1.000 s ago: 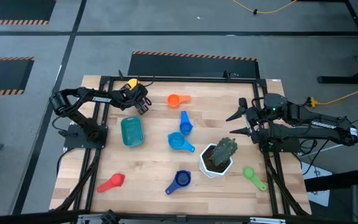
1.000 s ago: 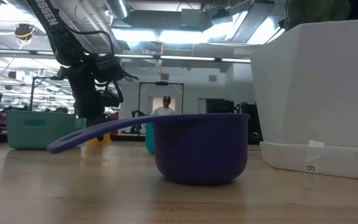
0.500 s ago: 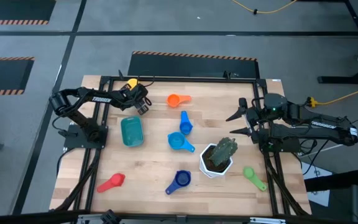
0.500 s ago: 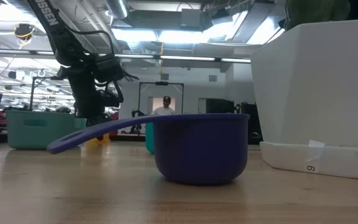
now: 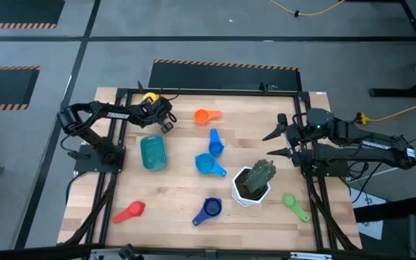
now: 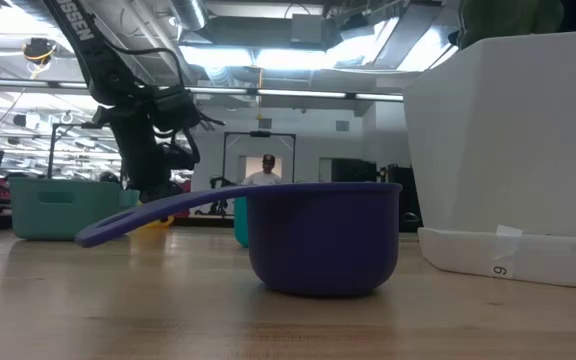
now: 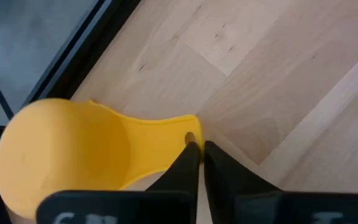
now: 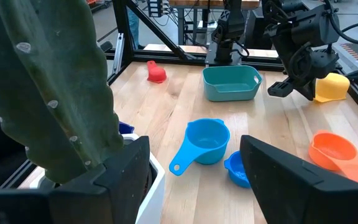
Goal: Nest measuring cups in basket
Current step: Stack the yellow measuring cup on top of the light blue measuring cup
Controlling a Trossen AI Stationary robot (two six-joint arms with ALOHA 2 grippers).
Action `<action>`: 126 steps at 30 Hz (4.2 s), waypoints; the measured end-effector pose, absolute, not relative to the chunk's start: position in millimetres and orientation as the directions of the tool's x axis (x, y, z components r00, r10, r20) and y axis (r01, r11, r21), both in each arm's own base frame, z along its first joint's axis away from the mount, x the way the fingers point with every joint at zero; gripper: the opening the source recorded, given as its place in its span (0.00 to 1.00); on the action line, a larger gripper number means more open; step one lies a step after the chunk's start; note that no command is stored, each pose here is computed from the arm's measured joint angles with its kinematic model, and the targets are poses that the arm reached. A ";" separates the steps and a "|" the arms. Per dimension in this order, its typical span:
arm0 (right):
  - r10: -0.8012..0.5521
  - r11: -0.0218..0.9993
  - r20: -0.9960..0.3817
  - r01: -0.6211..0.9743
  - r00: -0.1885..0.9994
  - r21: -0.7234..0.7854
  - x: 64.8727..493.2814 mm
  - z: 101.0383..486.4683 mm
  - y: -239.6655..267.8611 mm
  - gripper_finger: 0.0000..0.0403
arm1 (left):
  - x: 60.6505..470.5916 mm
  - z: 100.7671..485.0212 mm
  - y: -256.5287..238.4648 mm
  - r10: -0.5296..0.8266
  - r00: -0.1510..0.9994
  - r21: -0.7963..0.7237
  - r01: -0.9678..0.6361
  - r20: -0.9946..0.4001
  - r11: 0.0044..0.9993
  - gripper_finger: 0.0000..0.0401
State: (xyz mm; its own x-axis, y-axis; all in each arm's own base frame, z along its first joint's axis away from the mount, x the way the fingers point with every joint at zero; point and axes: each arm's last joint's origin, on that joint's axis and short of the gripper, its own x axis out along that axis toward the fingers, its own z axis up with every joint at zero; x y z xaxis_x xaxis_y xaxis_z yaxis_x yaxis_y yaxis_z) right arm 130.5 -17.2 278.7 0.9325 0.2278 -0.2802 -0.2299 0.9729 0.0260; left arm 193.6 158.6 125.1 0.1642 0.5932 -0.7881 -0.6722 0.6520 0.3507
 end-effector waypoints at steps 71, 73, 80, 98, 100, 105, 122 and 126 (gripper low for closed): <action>0.201 0.979 -0.269 -0.206 0.942 0.011 141.6 278.7 -20.4 0.63 | 336.1 274.2 32.1 0.029 0.851 -0.310 -0.222 -0.524 0.924 0.00; 0.150 0.987 -0.255 -0.158 0.955 -0.010 144.5 280.1 -22.5 0.63 | 337.2 277.7 29.9 0.009 0.857 -0.319 -0.201 -0.515 0.926 0.00; 0.045 0.996 -0.159 -0.055 0.986 -0.063 148.0 289.9 -28.9 0.63 | 340.7 290.9 27.3 -0.022 0.878 -0.336 -0.160 -0.479 0.928 0.00; 0.141 0.988 -0.172 -0.149 0.975 -0.036 171.3 387.7 -38.2 0.63 | 348.6 367.0 36.2 0.008 0.962 -0.337 -0.103 -0.272 0.936 0.00; 0.142 0.988 -0.193 -0.150 0.971 -0.028 179.5 397.3 -40.6 0.63 | 348.3 373.7 38.0 0.014 0.967 -0.337 -0.102 -0.254 0.936 0.00; 0.145 0.989 -0.242 -0.151 0.959 -0.004 205.6 410.9 -48.3 0.63 | 347.8 380.4 40.9 0.023 0.972 -0.337 -0.104 -0.234 0.936 0.00; 0.169 0.985 -0.461 -0.157 0.871 0.065 272.2 379.5 -68.0 0.63 | 347.8 380.2 40.7 0.022 0.972 -0.337 -0.103 -0.236 0.936 0.00; 0.171 0.985 -0.471 -0.157 0.865 0.070 275.5 376.1 -69.0 0.62 | 347.8 380.2 40.7 0.022 0.972 -0.337 -0.103 -0.236 0.936 0.00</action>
